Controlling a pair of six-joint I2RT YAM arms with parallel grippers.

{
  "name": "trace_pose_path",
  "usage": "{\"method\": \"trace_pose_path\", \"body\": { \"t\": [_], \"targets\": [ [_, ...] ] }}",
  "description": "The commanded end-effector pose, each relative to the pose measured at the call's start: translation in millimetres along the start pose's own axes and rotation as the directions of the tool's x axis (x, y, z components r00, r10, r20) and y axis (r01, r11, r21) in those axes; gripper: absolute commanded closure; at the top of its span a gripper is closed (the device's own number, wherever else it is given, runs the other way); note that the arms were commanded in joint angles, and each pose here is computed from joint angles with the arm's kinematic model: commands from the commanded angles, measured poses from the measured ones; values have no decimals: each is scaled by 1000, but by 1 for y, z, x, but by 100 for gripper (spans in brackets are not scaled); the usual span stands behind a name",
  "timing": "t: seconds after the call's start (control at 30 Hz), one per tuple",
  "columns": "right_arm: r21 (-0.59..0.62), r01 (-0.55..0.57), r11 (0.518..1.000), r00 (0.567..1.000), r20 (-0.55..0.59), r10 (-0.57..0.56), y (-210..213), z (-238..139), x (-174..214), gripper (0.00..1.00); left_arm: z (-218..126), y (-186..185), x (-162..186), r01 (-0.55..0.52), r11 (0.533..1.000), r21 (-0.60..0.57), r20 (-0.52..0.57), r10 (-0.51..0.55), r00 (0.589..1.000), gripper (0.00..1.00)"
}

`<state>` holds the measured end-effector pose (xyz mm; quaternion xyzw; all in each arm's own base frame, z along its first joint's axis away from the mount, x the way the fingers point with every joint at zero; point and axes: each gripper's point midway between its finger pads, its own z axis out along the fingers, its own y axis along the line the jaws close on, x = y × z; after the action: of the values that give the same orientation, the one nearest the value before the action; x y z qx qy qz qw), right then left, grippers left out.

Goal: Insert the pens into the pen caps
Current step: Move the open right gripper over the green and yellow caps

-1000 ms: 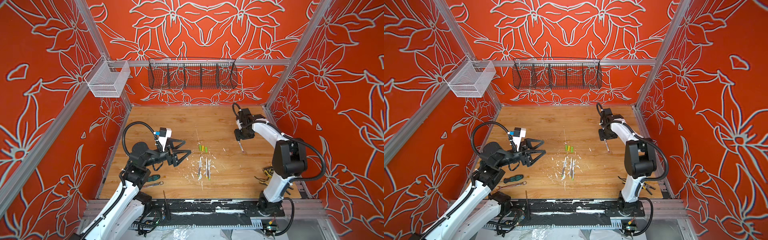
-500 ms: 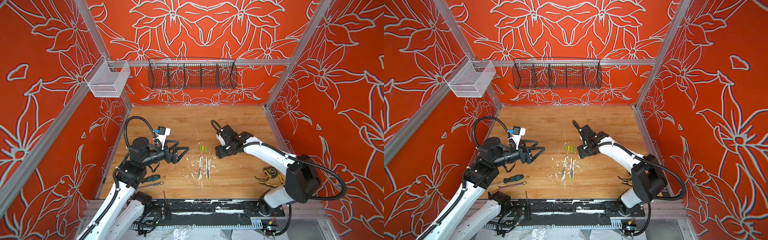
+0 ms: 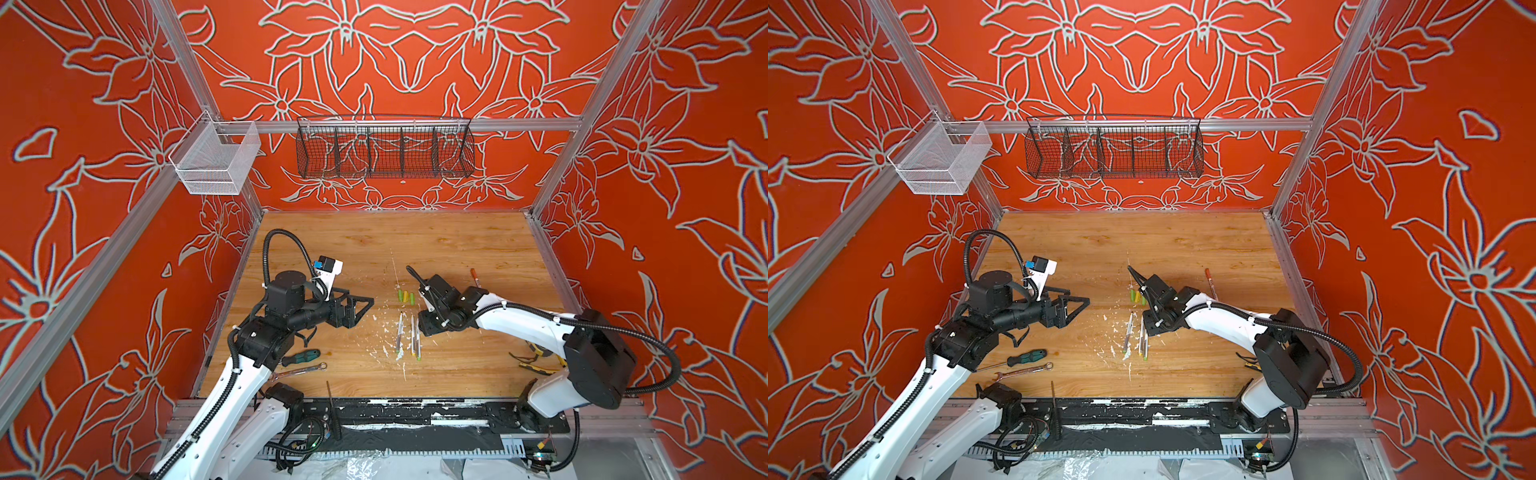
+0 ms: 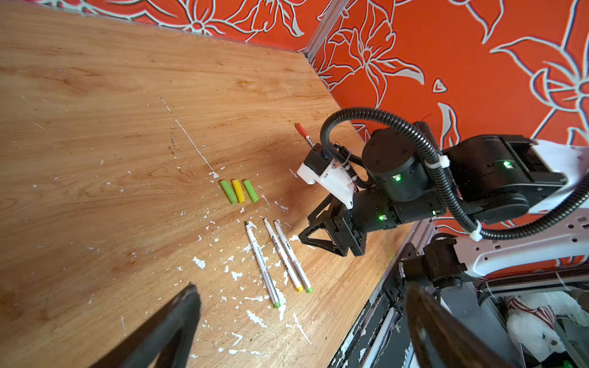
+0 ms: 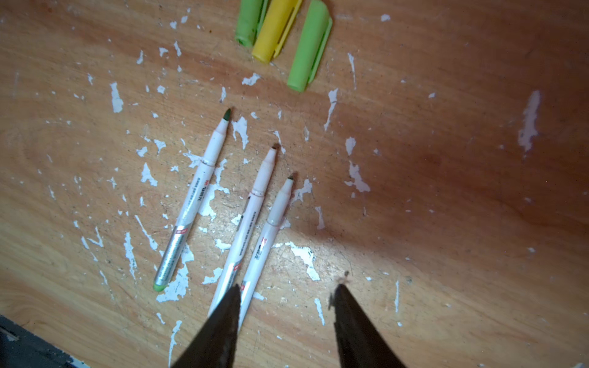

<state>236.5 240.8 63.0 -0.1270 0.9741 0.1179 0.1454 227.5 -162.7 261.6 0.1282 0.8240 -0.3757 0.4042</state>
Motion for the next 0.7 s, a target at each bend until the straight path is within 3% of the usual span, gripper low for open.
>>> {"method": "trace_pose_path", "body": {
  "t": [0.0, 0.4, 0.67],
  "targets": [
    [8, -28, 1000, 999, -21, 29, 2, 13, 8, 56, -3, -1, 0, -15, 1000, -5, 3, 15, 1000, 3],
    [58, -8, 998, 997, -70, 12, 4, 37, 18, 61, -6, -3, 0, -18, 1000, -1, 11, 18, 1000, 3],
    [84, 9, 996, 996, -93, -1, 3, 42, 21, 71, -6, -4, -1, -21, 1000, 4, 14, 21, 1000, 3]
  ]
}}
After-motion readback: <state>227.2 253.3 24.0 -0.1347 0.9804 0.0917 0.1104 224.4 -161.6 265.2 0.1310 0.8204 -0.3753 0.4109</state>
